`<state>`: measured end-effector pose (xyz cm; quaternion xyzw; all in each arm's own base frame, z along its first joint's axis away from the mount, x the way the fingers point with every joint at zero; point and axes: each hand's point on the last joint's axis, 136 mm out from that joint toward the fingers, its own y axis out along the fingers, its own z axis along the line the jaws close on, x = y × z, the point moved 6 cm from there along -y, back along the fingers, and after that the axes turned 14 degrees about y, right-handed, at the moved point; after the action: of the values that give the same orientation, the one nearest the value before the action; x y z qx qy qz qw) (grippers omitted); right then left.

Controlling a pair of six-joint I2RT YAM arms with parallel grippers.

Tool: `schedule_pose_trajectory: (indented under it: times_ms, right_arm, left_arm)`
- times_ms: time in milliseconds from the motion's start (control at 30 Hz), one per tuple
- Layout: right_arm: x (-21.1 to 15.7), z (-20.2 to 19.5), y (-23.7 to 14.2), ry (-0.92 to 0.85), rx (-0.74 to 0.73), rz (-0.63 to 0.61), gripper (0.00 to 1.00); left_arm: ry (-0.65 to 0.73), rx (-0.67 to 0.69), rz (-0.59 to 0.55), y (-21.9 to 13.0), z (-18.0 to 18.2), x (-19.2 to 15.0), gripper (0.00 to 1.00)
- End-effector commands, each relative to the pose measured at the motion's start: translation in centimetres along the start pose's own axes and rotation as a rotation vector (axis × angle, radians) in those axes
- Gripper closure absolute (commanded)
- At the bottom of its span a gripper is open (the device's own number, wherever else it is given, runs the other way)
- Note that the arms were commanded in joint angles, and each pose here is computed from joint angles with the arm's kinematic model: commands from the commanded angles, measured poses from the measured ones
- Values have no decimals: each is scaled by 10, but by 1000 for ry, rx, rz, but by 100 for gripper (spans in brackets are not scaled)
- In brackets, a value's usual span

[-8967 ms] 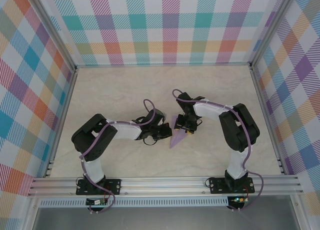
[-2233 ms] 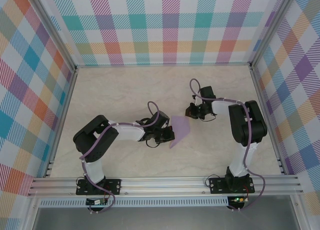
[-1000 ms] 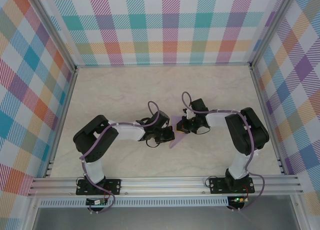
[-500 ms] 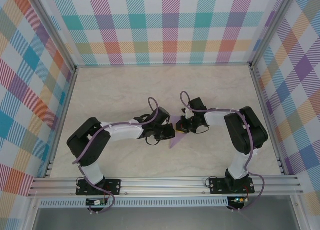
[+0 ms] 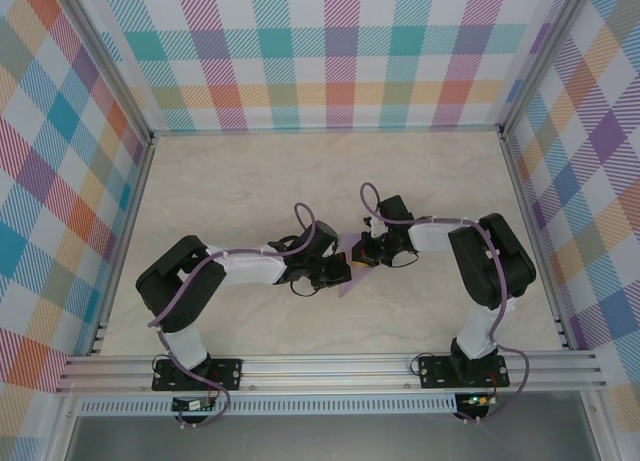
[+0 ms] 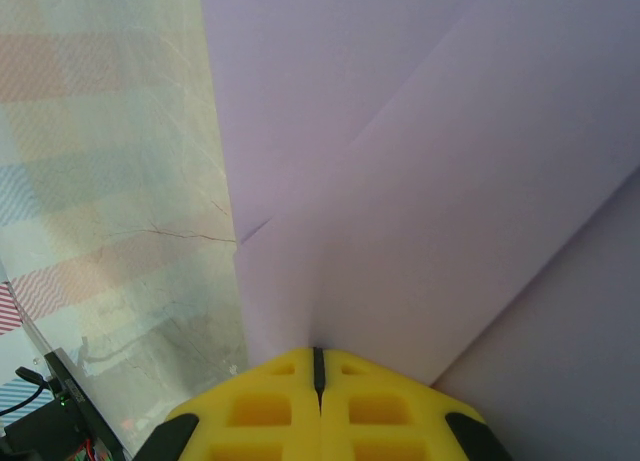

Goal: Fold a paper plane with a square sheet of paper (pick it up from the middle)
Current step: Fourth fold the wing at the center of the table.

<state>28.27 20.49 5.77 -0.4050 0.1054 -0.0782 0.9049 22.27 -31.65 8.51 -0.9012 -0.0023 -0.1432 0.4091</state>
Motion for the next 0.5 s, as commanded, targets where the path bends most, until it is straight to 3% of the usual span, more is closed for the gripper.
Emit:
schedule_pose_trajectory:
  times_ms: [0,467]
  right_arm:
    - [-2,-41,13,72,-195,-24,100]
    - [-3,-45,15,86,-206,-15,100]
  left_arm:
    - [-26,14,66,8,5,-19,96]
    - [-81,49,114,17,19,-43,96]
